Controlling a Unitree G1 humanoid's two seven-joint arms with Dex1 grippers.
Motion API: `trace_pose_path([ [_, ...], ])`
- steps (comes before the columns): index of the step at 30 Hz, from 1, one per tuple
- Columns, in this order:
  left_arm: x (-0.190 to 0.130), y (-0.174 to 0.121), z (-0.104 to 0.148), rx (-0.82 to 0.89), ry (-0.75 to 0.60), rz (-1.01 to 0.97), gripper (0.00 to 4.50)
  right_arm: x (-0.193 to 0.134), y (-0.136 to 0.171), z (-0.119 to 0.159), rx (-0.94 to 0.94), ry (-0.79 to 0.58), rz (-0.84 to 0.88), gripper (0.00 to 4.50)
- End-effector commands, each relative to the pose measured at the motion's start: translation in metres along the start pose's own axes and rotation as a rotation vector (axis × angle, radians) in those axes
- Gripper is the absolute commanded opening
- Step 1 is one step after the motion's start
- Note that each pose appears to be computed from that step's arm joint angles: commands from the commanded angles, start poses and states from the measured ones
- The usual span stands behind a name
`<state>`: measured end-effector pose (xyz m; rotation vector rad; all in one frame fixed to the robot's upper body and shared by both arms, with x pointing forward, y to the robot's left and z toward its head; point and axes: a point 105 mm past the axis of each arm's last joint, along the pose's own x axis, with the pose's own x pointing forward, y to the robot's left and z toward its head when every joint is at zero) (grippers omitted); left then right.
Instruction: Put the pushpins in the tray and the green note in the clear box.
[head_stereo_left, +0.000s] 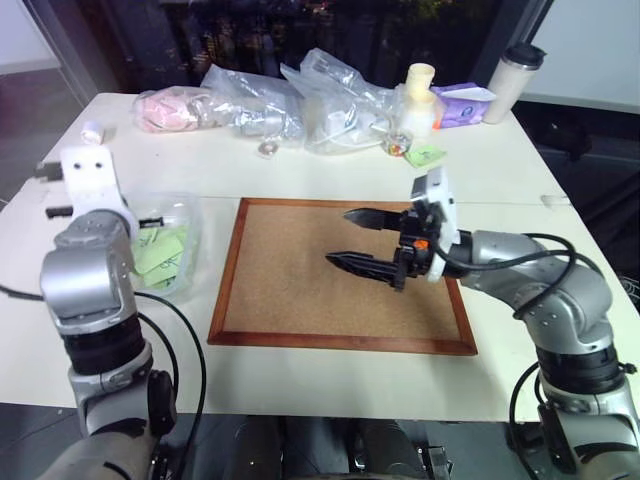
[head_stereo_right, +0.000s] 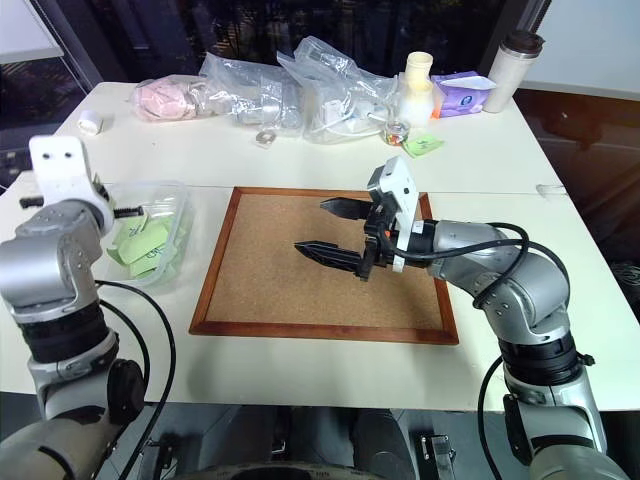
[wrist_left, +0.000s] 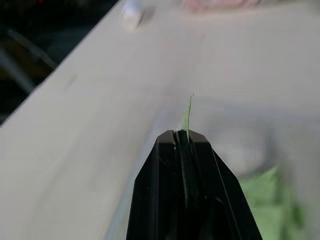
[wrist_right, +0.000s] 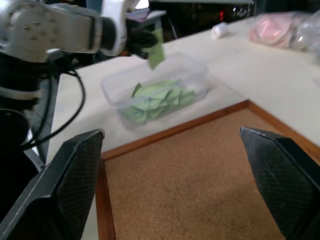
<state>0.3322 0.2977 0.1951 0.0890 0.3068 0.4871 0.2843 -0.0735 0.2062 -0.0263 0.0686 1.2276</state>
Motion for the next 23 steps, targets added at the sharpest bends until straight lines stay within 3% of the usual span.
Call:
trace_pose_path([
  [1,-0.008,0.006,0.019,0.006,-0.091,0.016,1.02,0.002,0.001,0.006,-0.041,-0.024,0.019,4.50],
  [8,-0.007,0.014,0.012,0.009,-0.070,0.043,4.41,0.002,-0.001,0.003,-0.029,-0.028,0.008,4.50],
  [12,-0.010,0.009,0.019,-0.022,-0.120,0.003,4.47,-0.001,-0.005,0.001,-0.024,-0.034,-0.020,4.50],
  [17,-0.026,-0.024,0.059,0.031,-0.361,-0.305,4.47,-0.023,-0.027,-0.001,0.001,-0.094,-0.233,4.50],
  [23,-0.056,-0.068,0.047,0.108,-0.389,-0.701,4.47,-0.063,-0.031,-0.023,0.039,-0.042,-0.398,4.50],
])
